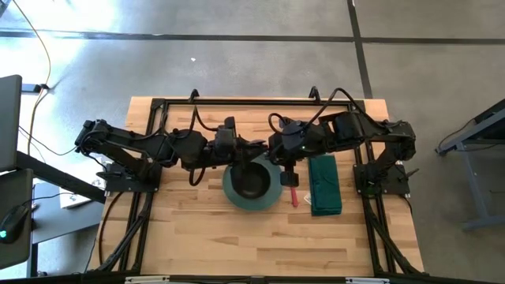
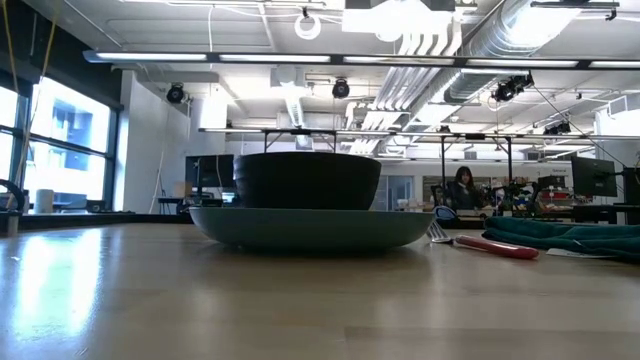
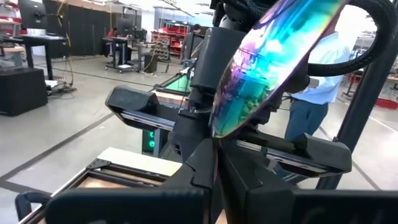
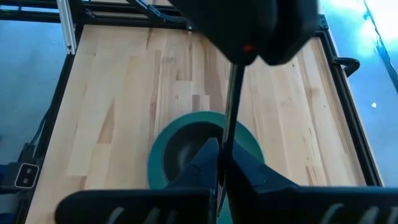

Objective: Set table place
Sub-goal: Put the blue spoon into the black bowl on the table

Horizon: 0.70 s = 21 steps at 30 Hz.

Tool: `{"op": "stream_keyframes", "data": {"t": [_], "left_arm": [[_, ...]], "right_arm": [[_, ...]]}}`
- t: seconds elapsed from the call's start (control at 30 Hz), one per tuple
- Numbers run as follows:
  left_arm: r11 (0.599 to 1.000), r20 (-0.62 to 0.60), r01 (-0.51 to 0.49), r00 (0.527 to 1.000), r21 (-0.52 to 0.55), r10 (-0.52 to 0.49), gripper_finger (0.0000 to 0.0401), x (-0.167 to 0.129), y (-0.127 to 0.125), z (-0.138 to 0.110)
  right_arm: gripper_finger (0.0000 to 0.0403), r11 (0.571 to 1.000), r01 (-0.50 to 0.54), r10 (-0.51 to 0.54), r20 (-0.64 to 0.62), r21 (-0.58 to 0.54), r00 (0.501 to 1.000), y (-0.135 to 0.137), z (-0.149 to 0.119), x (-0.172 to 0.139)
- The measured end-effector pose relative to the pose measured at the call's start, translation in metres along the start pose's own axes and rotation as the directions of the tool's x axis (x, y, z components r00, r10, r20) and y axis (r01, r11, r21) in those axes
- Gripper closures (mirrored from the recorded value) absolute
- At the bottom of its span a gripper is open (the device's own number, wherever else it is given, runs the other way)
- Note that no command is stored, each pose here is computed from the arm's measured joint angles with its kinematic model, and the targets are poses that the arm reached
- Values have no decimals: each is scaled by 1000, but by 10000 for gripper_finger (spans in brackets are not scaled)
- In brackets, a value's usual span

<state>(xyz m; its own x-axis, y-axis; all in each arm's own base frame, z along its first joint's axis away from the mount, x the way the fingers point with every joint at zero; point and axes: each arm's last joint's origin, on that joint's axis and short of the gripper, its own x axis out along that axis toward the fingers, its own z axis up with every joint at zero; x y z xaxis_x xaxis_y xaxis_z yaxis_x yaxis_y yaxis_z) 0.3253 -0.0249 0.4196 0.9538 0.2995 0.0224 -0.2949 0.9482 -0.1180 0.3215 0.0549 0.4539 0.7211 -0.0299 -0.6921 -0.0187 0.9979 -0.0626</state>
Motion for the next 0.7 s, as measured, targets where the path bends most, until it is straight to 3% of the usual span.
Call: {"op": "stream_keyframes", "data": {"t": [0.3, 0.7], "left_arm": [[999, -1, -38, 999, 6, 38, 400, 0, 1, 0], [997, 0, -74, 997, 9, 74, 401, 0, 2, -1]], "right_arm": [[394, 1000, 5, -5, -20, 4, 1000, 0, -2, 0], [293, 1000, 5, -6, -68, -4, 998, 0, -7, -1]]}}
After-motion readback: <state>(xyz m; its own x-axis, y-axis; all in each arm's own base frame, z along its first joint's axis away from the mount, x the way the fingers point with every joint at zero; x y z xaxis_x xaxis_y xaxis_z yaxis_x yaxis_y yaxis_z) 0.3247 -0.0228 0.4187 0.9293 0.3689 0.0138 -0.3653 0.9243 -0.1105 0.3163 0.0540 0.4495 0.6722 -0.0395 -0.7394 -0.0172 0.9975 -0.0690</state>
